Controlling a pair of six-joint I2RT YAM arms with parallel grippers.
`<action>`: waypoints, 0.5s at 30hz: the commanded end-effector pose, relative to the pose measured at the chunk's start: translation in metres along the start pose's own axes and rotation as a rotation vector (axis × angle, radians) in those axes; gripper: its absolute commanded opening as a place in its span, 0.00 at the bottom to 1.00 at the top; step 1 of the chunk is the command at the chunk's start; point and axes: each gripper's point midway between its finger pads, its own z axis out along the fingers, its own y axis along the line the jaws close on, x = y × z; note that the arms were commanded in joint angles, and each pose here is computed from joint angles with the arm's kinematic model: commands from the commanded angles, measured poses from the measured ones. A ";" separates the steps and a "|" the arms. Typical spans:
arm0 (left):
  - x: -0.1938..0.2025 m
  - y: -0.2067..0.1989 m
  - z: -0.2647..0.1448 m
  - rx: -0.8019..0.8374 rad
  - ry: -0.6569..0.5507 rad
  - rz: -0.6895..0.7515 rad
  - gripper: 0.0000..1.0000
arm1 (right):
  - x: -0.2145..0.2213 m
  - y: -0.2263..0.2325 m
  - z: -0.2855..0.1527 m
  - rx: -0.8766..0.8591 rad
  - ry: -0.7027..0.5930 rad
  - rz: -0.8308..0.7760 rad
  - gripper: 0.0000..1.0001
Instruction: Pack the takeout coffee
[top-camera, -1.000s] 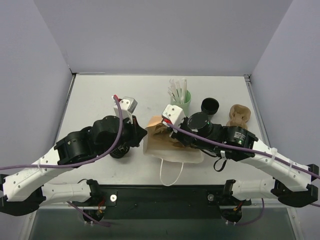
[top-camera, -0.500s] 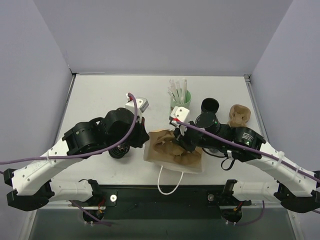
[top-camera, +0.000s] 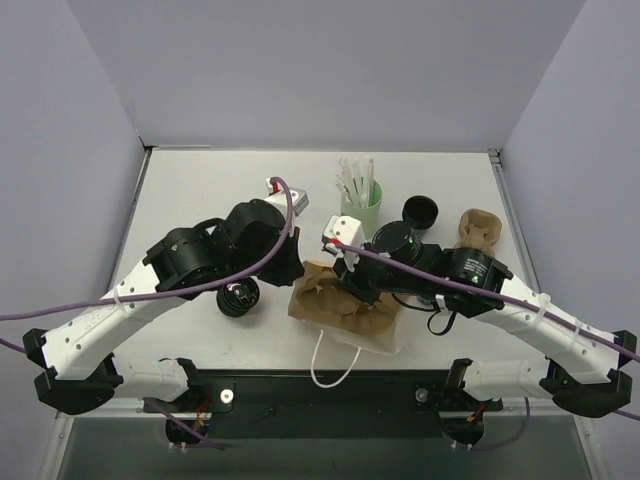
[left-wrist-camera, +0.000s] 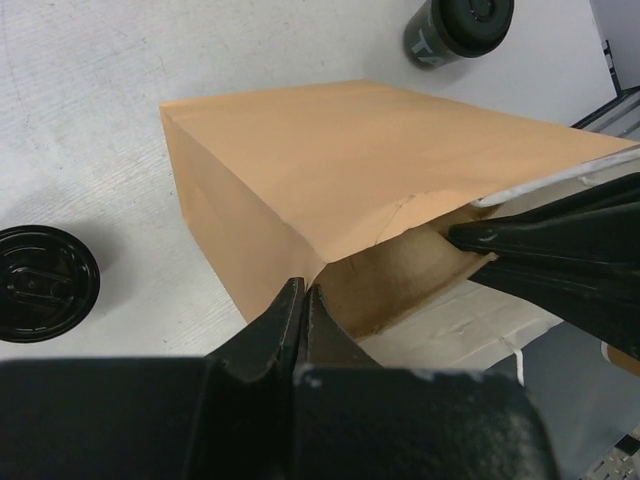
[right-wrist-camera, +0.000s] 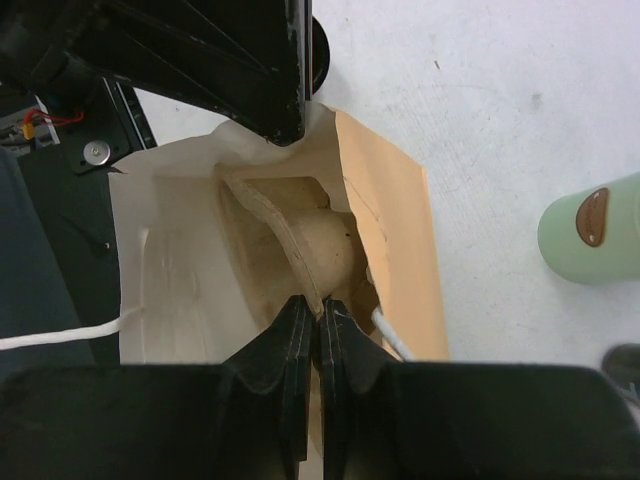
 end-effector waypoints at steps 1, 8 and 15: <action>0.000 0.006 0.001 -0.012 0.016 0.003 0.00 | -0.026 0.002 -0.023 -0.011 -0.097 -0.021 0.00; -0.005 0.012 0.009 -0.024 0.028 0.054 0.00 | -0.032 0.006 -0.040 -0.042 -0.143 -0.014 0.00; -0.017 0.005 0.009 0.027 -0.032 0.096 0.00 | -0.048 -0.017 -0.046 0.079 -0.193 0.028 0.00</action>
